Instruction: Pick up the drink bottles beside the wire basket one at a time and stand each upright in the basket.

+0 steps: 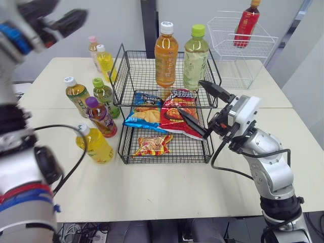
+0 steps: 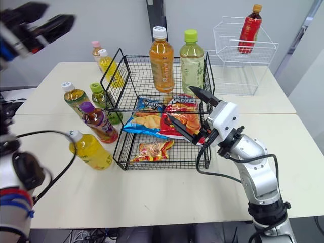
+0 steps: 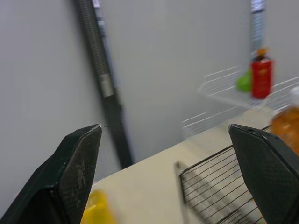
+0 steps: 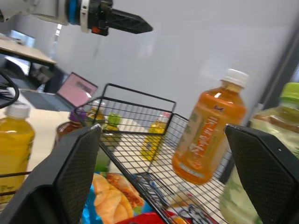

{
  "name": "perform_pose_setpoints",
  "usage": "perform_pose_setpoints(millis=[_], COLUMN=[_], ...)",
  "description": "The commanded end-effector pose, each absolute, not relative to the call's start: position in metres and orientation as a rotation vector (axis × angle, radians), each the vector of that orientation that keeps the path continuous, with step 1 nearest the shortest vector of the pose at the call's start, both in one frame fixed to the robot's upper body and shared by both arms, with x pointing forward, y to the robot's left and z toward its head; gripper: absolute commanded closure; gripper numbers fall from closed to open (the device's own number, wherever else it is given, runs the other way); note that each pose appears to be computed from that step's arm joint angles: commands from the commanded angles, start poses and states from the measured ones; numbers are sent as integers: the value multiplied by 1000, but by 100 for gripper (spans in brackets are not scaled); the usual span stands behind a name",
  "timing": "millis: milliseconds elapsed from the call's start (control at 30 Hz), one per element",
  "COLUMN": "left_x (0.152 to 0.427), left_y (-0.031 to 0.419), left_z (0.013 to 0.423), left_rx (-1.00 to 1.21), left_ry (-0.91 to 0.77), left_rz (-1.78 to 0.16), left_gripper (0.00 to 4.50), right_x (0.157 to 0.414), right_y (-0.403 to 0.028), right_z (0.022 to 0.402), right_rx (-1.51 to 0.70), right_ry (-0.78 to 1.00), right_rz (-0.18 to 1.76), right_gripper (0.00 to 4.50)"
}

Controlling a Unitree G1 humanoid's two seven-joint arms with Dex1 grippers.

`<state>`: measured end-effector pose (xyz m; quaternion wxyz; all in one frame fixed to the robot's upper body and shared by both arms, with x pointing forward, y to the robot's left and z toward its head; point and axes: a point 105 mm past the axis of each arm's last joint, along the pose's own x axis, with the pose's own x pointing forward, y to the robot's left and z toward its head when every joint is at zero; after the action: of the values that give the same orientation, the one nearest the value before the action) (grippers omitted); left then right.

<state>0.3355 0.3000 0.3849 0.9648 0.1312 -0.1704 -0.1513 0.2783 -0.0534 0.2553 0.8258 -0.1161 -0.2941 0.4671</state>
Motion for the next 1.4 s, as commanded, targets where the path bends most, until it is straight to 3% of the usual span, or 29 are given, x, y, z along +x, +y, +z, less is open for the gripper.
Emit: perform_pose_setpoints(millis=[33,167,333,500,633,967,1400], left_x=[287,242,196,170,166,208,322], left_y=[328,351,344,340,338,339,329], left_z=[381,324,263,229,222,238,247], left_rx=[302,254,177,111,92,101,123], left_ry=[-374,-242,-127,-59,-49,-91,-109], left_rz=[-176,-85,-12,57,63,-23,-188], left_gripper=[1,1,1,1,1,1,1], right_x=[270,272,274,272,273,273,273], right_y=[-42,-31,-20,-13,-13,-24,-38], right_z=[263,256,248,246,246,247,251], right_rx=[-213,-201,-186,-166,-172,-198,-254], right_ry=[-665,-625,-585,-580,-586,-600,-609], right_rz=[1154,1295,1409,1452,1451,1326,1108], right_gripper=[0,0,0,0,0,0,0])
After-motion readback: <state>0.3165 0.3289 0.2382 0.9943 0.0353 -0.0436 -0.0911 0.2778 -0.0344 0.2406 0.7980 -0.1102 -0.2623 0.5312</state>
